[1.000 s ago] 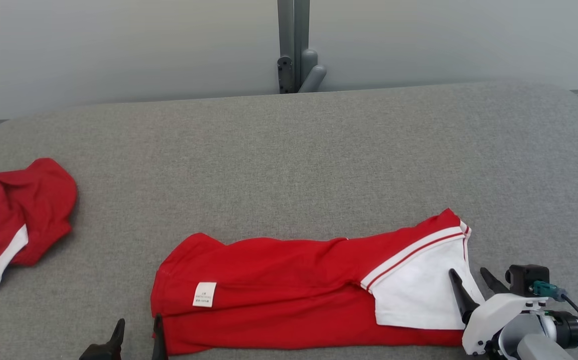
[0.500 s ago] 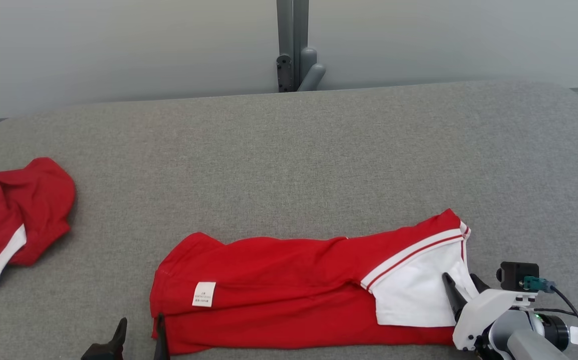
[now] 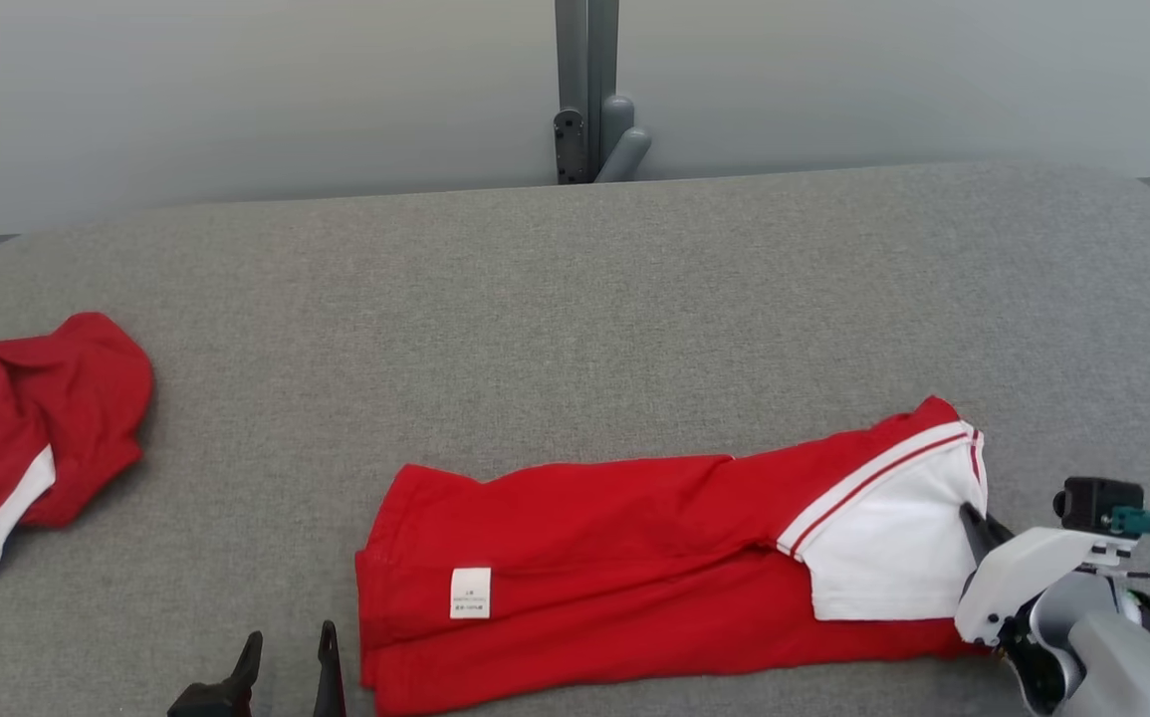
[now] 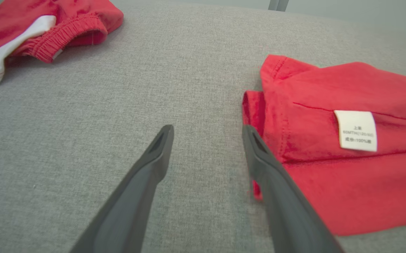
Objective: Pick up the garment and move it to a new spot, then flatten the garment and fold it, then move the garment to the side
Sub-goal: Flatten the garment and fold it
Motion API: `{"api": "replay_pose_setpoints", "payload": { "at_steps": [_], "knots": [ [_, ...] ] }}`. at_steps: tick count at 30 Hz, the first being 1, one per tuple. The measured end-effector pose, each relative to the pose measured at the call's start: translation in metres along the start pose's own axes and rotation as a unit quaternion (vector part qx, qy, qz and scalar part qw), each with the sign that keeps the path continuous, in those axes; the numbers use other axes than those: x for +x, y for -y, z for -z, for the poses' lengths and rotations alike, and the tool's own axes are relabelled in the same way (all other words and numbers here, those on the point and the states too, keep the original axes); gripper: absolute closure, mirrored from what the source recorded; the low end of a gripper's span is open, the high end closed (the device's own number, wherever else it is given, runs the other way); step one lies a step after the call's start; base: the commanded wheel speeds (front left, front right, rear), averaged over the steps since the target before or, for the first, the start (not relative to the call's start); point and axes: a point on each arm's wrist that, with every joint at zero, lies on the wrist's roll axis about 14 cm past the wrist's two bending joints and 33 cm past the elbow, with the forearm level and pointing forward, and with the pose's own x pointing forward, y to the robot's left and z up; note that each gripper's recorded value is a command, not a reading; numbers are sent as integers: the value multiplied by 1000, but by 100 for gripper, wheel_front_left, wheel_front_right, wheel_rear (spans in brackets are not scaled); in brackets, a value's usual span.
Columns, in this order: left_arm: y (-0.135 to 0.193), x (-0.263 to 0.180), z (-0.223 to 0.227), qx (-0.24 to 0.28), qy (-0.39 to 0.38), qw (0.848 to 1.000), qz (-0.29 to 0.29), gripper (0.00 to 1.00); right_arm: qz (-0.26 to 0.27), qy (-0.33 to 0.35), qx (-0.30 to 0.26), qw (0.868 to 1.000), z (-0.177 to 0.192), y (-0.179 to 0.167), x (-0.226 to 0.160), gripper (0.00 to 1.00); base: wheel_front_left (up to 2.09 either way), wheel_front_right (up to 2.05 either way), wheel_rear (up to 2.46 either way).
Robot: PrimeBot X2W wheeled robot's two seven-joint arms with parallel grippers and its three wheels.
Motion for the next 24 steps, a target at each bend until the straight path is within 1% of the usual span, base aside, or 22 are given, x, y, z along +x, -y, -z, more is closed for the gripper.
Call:
{"api": "replay_pose_setpoints", "payload": {
  "at_steps": [3, 5, 8, 11, 15, 18, 21, 24],
  "knots": [
    [2, 0, 0, -1, 1, 1000, 3, 0, -11, 6, 2, 1000, -19, -1, 1, 100, 0, 0, 0],
    [5, 0, 0, -1, 1, 1000, 8, 0, -30, 10, 13, 999, -31, -11, 2, 100, 0, 0, 0],
    [11, 1, -2, -3, 3, 1000, 15, 0, -76, 17, 17, 997, -53, -35, -1, 100, 0, 0, 0],
    [14, 1, -4, -11, 7, 1000, 20, 0, -132, 15, 24, 991, -68, -66, -10, 100, 0, 0, 0],
    [18, 1, -7, -15, 11, 1000, 25, 0, -201, -19, 26, 979, -64, -105, -27, 100, 0, 0, 0],
    [17, -1, -8, -16, 13, 1000, 22, 0, -252, -63, 29, 965, -49, -137, -41, 100, 0, 0, 0],
    [14, -3, -9, -17, 16, 1000, 16, 0, -287, -107, 21, 952, -32, -159, -53, 100, 0, 0, 0],
    [9, -6, -9, -20, 19, 1000, 7, 0, -317, -127, 7, 940, -28, -180, -61, 100, 0, 0, 0]
  ]
}}
